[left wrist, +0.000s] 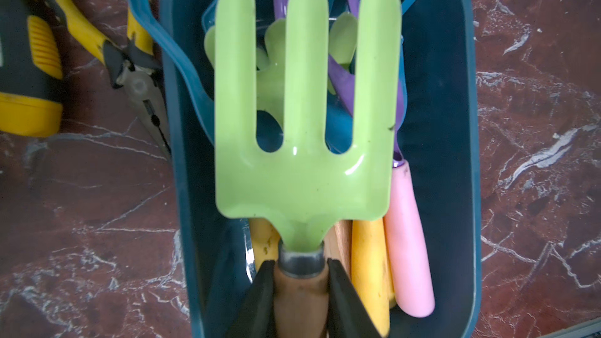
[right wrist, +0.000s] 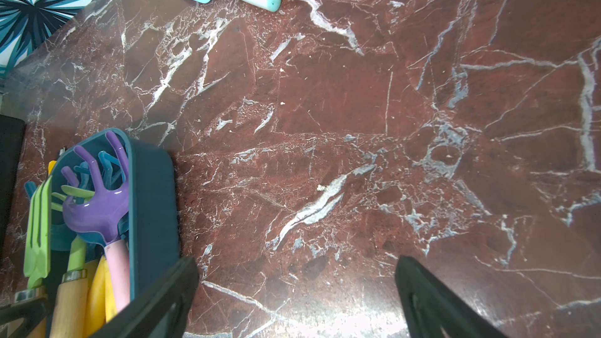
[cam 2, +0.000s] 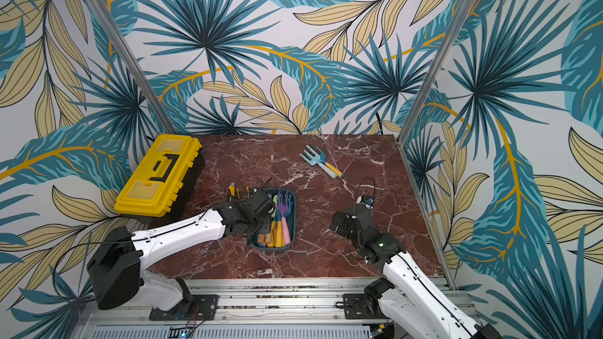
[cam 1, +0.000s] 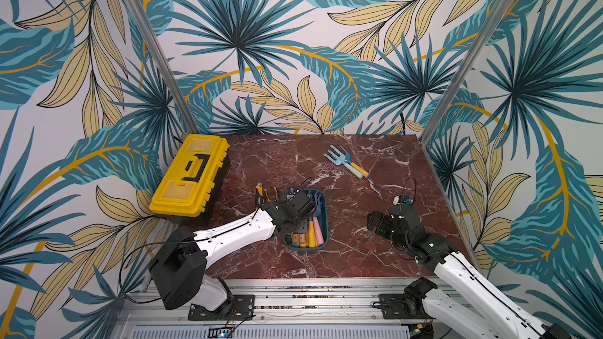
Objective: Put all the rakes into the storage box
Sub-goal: Place the rake in the storage box, then pick up the rake at the center of the board.
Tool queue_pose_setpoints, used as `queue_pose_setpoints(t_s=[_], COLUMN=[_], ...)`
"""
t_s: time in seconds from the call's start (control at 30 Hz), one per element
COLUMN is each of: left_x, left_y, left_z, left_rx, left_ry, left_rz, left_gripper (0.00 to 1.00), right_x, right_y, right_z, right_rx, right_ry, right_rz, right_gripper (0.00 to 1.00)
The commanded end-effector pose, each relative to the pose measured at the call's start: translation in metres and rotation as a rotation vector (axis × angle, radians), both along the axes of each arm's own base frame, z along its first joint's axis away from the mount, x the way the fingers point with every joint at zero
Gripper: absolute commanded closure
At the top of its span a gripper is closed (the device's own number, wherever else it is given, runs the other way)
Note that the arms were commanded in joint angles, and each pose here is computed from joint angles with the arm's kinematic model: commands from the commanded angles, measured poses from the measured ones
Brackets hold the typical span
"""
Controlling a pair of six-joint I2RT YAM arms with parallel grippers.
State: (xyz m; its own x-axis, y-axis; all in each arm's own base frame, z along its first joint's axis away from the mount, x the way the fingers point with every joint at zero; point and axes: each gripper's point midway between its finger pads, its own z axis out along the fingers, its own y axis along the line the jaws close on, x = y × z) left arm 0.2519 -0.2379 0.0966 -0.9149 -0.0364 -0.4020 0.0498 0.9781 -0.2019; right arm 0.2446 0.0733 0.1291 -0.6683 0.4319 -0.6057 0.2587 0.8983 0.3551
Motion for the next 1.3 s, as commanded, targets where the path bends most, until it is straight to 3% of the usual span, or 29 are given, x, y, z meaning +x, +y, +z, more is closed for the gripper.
queue_pose_setpoints(t_s=[0.0, 0.2, 0.3, 0.43, 0.67, 0.8, 1.07, 1.27], left_x=[0.0, -0.001, 0.003, 0.008, 0.017, 0.039, 0.093, 0.109], left_y=[-0.003, -0.001, -0.001, 0.0, 0.004, 0.007, 0.001, 0.017], left_z=[-0.008, -0.008, 0.008, 0.028, 0.061, 0.083, 0.119, 0.118], left_rx=[-0.007, -0.01, -0.011, -0.007, -0.039, -0.038, -0.041, -0.009], left_ry=[0.009, 0.006, -0.025, -0.067, -0.15, -0.272, -0.477, -0.589], left_rz=[-0.029, -0.023, -0.027, -0.045, -0.081, -0.092, -0.109, -0.07], left_gripper=[0.92, 0.69, 0.44, 0.25, 0.14, 0.0, 0.0, 0.0], right_x=[0.003, 0.003, 0.004, 0.007, 0.015, 0.035, 0.103, 0.173], right_y=[0.003, 0.003, 0.003, 0.004, 0.004, 0.002, 0.022, 0.045], right_z=[0.003, 0.003, 0.003, 0.008, 0.024, 0.048, 0.077, 0.069], right_rx=[0.024, 0.016, 0.007, 0.006, -0.025, -0.116, -0.243, -0.21], right_ry=[-0.011, -0.007, -0.009, -0.013, -0.041, -0.088, -0.076, -0.008], right_rz=[-0.003, 0.001, 0.005, 0.005, 0.018, 0.035, 0.126, 0.194], right_gripper=[0.01, 0.01, 0.01, 0.01, 0.01, 0.01, 0.01, 0.03])
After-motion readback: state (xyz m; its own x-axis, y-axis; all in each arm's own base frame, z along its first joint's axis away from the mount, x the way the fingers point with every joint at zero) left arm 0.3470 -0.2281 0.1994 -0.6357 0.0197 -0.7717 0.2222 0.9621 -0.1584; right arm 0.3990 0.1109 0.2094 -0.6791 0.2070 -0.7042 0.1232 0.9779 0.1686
